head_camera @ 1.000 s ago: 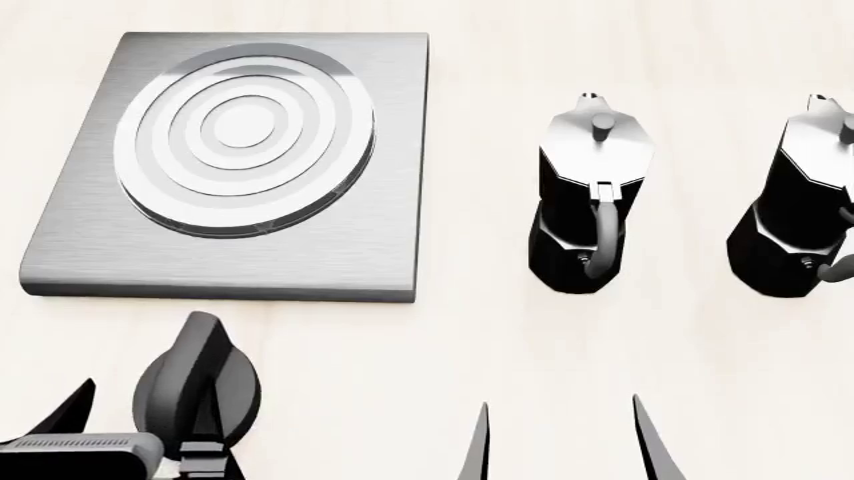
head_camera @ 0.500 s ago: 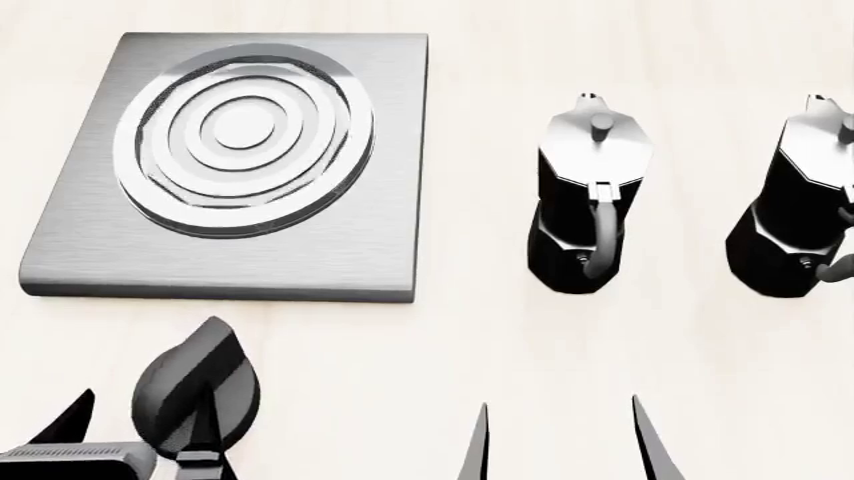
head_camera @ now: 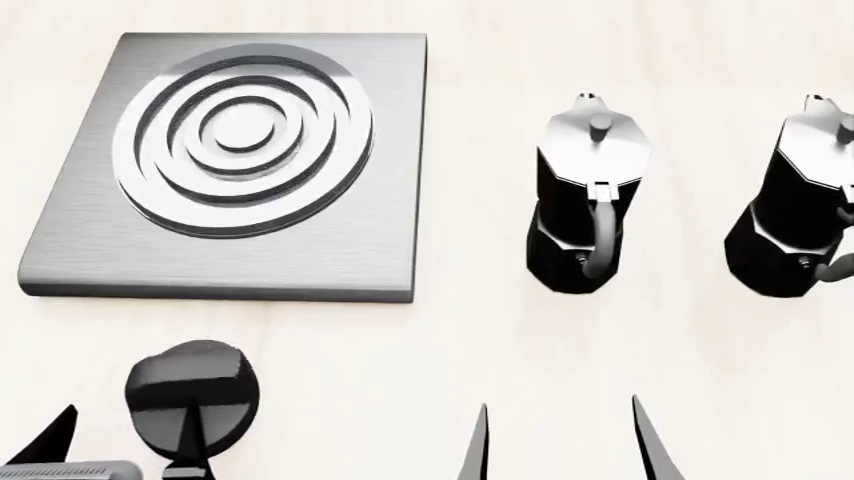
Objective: Turn off the stove.
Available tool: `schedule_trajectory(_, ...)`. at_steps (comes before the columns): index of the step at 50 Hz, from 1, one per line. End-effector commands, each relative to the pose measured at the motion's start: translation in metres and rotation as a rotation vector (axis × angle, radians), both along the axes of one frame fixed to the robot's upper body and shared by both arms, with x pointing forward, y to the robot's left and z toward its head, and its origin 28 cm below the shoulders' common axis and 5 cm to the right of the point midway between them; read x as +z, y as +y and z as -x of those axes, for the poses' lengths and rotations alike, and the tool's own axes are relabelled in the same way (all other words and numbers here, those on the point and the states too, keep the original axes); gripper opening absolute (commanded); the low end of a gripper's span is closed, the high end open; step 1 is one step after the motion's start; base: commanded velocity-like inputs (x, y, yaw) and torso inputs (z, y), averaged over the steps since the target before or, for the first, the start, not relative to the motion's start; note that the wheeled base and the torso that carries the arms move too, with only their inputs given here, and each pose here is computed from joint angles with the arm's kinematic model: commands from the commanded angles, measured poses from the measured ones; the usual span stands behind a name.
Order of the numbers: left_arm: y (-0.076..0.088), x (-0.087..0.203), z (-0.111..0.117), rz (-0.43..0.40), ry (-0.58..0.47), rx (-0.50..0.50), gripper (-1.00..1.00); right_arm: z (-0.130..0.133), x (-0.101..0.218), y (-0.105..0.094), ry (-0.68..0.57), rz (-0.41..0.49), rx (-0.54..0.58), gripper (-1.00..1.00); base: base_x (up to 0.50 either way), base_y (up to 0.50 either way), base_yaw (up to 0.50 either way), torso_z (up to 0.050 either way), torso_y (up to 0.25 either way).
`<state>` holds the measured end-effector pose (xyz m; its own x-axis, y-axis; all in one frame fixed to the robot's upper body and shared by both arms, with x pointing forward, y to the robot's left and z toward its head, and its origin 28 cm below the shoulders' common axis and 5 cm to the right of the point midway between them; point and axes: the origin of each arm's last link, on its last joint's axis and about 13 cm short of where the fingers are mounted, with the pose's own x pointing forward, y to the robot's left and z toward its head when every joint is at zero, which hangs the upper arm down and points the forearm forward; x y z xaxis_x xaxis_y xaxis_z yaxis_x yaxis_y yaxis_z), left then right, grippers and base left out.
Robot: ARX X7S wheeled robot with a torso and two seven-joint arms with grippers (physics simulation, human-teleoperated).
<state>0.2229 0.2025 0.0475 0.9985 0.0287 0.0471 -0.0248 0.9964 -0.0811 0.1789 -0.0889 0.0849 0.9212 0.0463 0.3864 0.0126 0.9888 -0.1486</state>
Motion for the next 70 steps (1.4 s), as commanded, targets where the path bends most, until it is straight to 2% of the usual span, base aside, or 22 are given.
schedule_trajectory(1,0.010,-0.001,0.002,-0.015,-0.002,0.056,1.00,-0.001,0.002,0.000,-0.011,0.005,-0.005,1.00,0.00,0.00,0.00,0.000,0.000)
schedule_trajectory(20,0.011,-0.004,0.002,-0.024,0.014,0.064,1.00,-0.001,0.001,0.000,-0.006,0.007,-0.004,1.00,0.00,0.00,0.00,0.000,-0.001)
schedule_trajectory(30,0.013,-0.004,-0.007,0.005,0.055,0.081,1.00,-0.002,0.001,0.000,-0.005,0.006,-0.002,1.00,0.00,0.00,0.00,-0.002,-0.002)
schedule_trajectory(70,0.015,-0.002,-0.006,0.012,0.055,0.097,1.00,-0.002,0.000,0.001,-0.003,0.008,0.001,1.00,0.00,0.00,0.00,-0.001,-0.003)
